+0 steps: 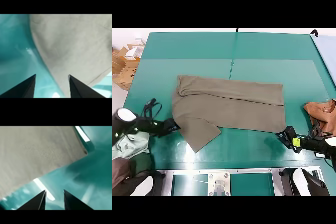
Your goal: Fold the shirts.
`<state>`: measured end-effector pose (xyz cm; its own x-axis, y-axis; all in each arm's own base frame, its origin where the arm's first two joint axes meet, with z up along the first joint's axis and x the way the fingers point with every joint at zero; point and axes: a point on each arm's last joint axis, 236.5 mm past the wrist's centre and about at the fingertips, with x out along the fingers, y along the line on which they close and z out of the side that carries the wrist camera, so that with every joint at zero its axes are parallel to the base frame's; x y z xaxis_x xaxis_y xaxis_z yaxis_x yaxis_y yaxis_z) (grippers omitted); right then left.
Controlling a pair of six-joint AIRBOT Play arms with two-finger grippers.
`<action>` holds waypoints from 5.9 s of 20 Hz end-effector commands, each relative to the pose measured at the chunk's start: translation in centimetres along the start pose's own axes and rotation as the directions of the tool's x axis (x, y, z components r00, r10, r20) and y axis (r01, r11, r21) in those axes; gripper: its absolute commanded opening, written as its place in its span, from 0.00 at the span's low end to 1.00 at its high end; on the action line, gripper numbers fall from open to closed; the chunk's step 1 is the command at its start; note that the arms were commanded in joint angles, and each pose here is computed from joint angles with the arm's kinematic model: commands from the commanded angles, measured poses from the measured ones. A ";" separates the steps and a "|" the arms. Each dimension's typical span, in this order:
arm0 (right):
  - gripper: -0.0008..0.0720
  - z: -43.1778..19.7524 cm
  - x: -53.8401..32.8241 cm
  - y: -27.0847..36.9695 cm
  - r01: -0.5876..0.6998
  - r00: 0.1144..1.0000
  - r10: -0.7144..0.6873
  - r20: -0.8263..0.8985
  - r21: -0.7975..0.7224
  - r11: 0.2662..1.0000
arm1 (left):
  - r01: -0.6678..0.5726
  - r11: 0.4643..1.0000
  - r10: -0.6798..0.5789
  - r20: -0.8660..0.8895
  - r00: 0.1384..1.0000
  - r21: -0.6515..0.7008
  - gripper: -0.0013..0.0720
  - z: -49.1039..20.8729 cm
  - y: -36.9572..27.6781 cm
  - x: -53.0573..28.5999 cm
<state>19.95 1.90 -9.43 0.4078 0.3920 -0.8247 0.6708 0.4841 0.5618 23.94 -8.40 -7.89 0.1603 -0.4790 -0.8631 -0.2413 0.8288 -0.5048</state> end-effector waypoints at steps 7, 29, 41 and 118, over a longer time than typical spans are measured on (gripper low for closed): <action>0.48 3.4 3.5 0.7 -0.097 0.987 0.068 0.146 0.201 0.975 | 0.151 0.975 -0.142 0.068 0.988 -0.160 0.49 -0.8 -1.0 5.9; 0.03 8.0 -6.2 9.2 0.048 0.997 -0.035 0.068 -0.202 0.978 | 0.121 0.953 -0.144 0.064 0.987 0.276 0.05 1.9 -10.5 -8.2; 0.03 19.6 2.8 18.3 -0.043 0.995 0.062 0.082 -0.214 0.976 | 0.176 0.953 -0.217 0.151 0.964 0.246 0.05 21.2 -13.6 -2.3; 0.66 -21.6 19.6 45.9 -0.516 0.856 0.327 -0.400 -0.688 0.510 | -0.083 0.828 0.009 0.135 0.991 0.554 0.05 25.6 -13.4 -11.6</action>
<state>44.91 45.51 4.66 0.2627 0.8127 -0.5201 -0.3233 0.5821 0.7461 50.15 -7.69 9.72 0.2959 -0.4414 -0.8471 0.2968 0.8854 -0.3577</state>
